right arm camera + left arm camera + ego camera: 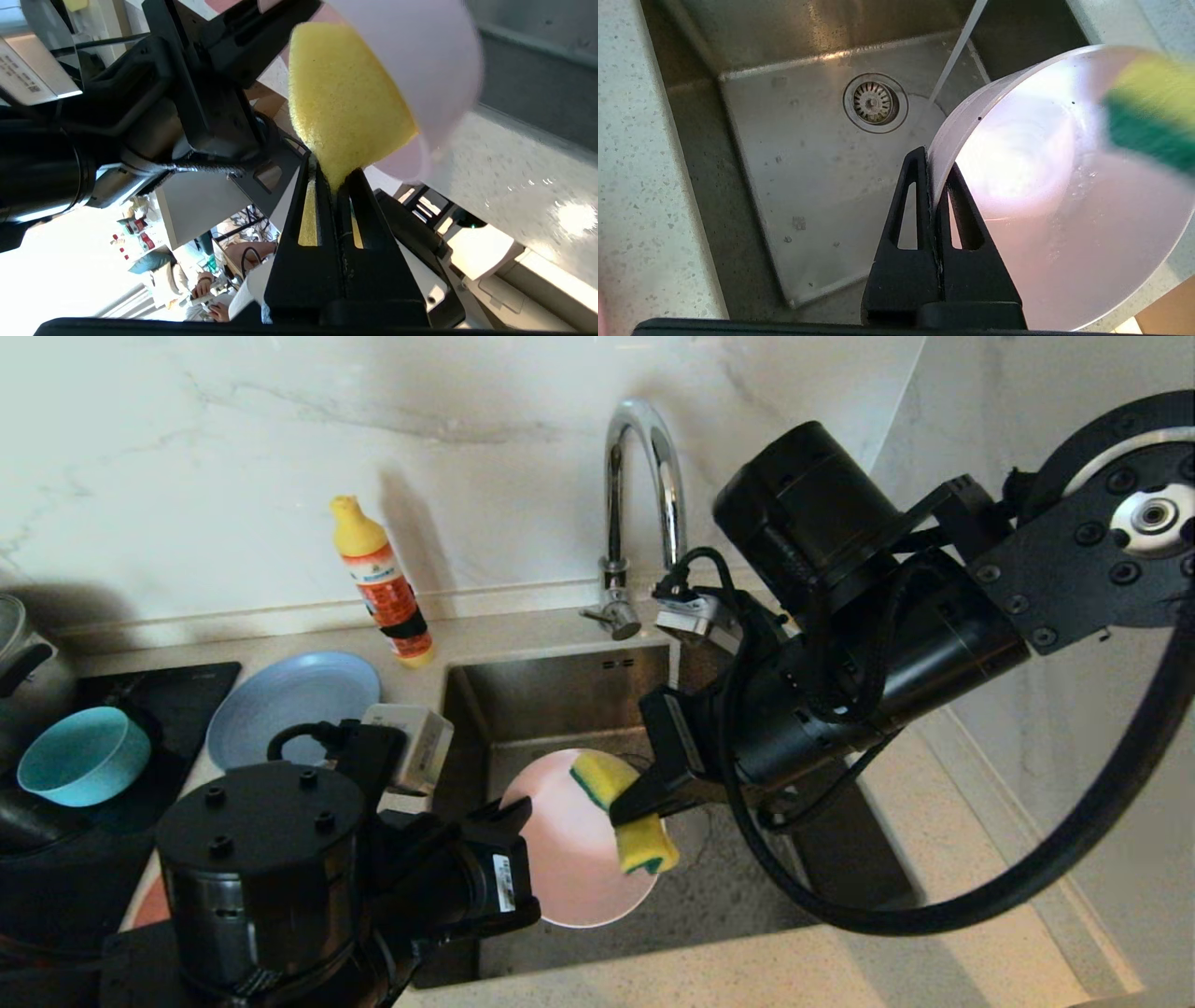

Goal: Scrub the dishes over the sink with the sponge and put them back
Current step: Wipe the bowl

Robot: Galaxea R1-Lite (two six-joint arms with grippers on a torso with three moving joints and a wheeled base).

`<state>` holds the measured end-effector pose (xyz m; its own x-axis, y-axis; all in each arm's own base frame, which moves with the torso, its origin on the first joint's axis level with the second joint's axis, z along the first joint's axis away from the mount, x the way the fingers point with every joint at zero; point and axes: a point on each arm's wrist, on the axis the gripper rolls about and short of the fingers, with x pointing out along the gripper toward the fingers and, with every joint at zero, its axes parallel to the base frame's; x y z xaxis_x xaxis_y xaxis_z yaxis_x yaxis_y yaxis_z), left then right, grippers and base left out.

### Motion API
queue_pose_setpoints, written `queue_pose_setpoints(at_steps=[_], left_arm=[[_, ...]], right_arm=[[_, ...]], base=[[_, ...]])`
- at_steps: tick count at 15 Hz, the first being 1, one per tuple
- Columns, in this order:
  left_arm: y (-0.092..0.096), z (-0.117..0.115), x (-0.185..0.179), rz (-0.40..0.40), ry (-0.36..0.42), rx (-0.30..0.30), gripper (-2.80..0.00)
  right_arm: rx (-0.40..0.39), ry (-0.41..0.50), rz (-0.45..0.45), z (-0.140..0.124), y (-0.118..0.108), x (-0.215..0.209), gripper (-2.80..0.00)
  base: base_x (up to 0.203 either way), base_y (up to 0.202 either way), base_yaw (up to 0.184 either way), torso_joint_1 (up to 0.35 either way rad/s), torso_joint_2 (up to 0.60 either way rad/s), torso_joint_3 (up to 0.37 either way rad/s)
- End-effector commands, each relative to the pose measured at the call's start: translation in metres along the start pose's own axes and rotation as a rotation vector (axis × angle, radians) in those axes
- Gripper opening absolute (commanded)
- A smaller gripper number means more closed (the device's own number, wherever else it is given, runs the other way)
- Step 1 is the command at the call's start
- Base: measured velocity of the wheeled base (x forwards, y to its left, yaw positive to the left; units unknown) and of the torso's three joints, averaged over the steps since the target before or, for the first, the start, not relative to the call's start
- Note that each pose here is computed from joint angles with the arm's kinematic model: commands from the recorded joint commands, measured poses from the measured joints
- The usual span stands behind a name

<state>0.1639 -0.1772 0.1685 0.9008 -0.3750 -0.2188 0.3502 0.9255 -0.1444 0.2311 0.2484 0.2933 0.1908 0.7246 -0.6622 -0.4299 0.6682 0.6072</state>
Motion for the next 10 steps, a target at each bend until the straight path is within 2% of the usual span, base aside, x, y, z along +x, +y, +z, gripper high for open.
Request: queue_pose_setpoints(at_steps=[1, 10], left_arm=[[0.000, 0.003, -0.001, -0.001, -0.016, -0.009, -2.80], [0.000, 0.003, -0.002, 0.001, -0.016, -0.014, -2.80]], right_arm=[[0.006, 0.032, -0.007, 0.001, -0.003, 0.018, -2.80], [0.000, 0.072, -0.011, -0.002, -0.001, 0.035, -2.80]], base=[[0.000, 0.000, 0.000, 0.000, 0.00, 0.000], [0.000, 0.000, 0.000, 0.000, 0.00, 0.000]])
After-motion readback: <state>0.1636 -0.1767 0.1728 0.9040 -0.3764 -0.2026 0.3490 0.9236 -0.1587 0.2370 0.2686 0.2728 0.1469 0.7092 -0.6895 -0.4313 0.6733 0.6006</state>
